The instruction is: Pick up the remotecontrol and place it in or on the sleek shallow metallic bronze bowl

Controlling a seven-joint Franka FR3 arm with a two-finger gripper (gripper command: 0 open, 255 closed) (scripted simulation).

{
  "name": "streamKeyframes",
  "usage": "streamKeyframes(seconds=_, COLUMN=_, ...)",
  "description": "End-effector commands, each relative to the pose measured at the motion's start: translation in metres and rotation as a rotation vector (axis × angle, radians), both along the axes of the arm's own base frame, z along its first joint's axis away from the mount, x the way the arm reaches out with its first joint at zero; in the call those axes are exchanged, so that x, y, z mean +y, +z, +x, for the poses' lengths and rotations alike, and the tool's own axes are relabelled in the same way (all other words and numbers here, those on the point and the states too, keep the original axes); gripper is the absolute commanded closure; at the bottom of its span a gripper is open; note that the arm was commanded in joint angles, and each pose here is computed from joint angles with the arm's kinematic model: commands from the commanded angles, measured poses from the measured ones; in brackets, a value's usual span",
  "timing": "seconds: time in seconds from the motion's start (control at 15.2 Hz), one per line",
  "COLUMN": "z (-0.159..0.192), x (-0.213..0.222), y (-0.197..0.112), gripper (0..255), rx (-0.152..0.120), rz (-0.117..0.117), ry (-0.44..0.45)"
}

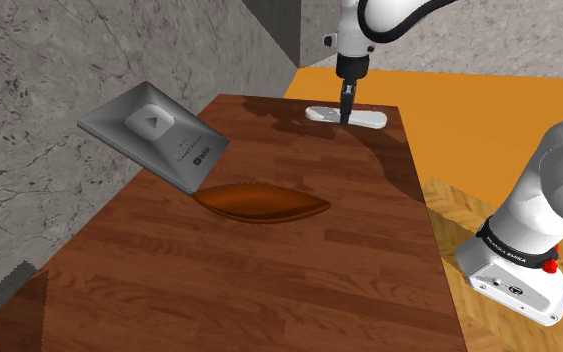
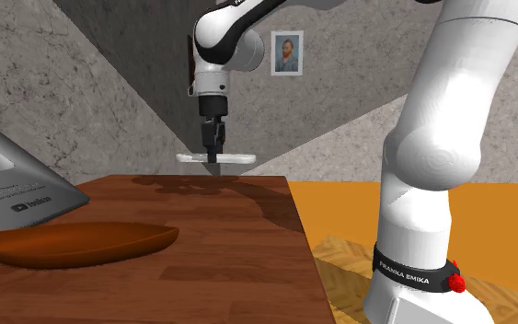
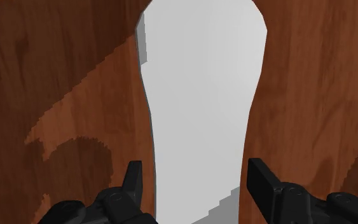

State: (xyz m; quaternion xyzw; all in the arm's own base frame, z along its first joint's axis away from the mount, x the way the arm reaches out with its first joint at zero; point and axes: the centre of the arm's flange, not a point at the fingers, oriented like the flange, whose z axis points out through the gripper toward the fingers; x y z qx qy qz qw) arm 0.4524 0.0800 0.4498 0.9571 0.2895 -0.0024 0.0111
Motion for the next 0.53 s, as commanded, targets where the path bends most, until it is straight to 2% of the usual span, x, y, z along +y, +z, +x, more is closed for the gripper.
streamKeyframes(seconds=0.0, z=-0.003, x=0.024, y=0.002, gripper=255, rx=0.000, rz=0.000, ry=-0.001)
streamKeyframes(seconds=0.46, z=-0.009, x=0.116, y=0.004, gripper=255, rx=0.000, rz=0.000, ry=-0.001)
